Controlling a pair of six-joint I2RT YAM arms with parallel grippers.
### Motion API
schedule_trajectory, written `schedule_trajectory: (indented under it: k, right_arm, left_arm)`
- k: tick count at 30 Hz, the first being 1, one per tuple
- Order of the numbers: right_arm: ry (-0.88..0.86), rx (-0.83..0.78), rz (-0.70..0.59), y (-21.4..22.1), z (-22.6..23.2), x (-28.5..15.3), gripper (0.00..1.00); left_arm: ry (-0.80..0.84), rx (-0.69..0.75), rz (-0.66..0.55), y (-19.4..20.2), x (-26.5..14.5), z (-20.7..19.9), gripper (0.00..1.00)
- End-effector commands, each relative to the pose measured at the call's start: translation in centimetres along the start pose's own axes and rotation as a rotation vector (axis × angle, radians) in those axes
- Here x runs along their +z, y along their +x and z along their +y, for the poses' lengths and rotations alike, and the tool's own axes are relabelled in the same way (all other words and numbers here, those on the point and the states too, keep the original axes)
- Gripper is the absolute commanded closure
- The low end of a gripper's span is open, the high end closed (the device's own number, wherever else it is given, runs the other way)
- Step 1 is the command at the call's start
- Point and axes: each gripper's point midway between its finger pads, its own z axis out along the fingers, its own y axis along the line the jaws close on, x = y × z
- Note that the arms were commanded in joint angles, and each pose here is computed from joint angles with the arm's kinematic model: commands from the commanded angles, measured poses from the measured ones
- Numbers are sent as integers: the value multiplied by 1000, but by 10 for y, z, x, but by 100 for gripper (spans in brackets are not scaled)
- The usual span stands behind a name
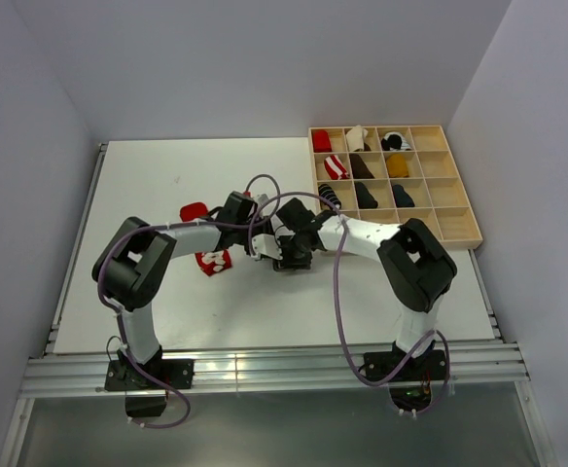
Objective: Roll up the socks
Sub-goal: Pick up the sock at the center of the board.
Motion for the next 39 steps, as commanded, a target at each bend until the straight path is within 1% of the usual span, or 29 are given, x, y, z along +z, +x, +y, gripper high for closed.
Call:
schedule_trajectory:
  k: [1, 2, 4, 5, 6, 8, 10, 12, 13, 16, 17, 19, 23, 26, 32, 35, 36, 38, 39]
  right_arm:
    - [-108, 122, 156, 46, 24, 14, 83]
    - [-121, 131, 158, 47, 26, 14, 88]
    - [-131, 147, 157, 45, 25, 13, 91]
    - [-148, 159, 157, 45, 28, 13, 97]
    - [-154, 167, 157, 45, 27, 13, 99]
    - [-164, 186, 150, 43, 26, 11, 100]
    - [-175, 211, 137, 40, 23, 10, 100]
    - [-204, 243, 121, 37, 25, 10, 100]
    - [-199, 269, 107, 34, 20, 7, 100]
    - [-192, 327, 79, 29, 10, 1, 100]
    - [-197, 341, 77, 29, 10, -1, 100]
    - [-198, 363, 57, 25, 4, -4, 100]
    - [-211, 387, 52, 27, 3, -8, 100]
    - [-229, 397, 46, 26, 5, -8, 100]
    - [-265, 441, -1, 12, 1, -18, 100]
    - [-263, 474, -66, -2, -15, -36, 100]
    - [-247, 489, -111, -11, -29, -46, 100]
    - [-244, 520, -144, -17, -38, -60, 100]
    - [-221, 537, -190, -22, -53, -73, 100]
  left_arm:
    - [43, -67, 87, 14, -12, -12, 68]
    - [49, -92, 74, 10, -15, -14, 67]
    - [69, -104, 37, 1, -24, -16, 65]
    - [66, -123, 23, -3, -28, -17, 64]
    - [60, -129, 8, -7, -31, -16, 64]
    - [31, -144, -44, -20, -42, -13, 64]
    - [-3, -174, -97, -34, -55, -7, 67]
    - [-24, -208, -137, -42, -66, 0, 71]
    - [-33, -227, -188, -54, -80, 3, 73]
    - [-58, -218, -262, -70, -104, 5, 74]
    - [-103, -232, -268, -69, -108, 12, 74]
    - [-95, -211, -281, -73, -117, 8, 73]
    - [-81, -212, -286, -73, -123, 5, 73]
    - [-86, -212, -281, -71, -124, 7, 75]
    - [-94, -201, -330, -75, -138, 5, 76]
    - [-90, -190, -348, -75, -146, 2, 77]
    - [-79, -187, -356, -75, -150, -2, 77]
    - [-80, -185, -357, -72, -152, -2, 77]
    - [-78, -175, -363, -71, -156, -3, 77]
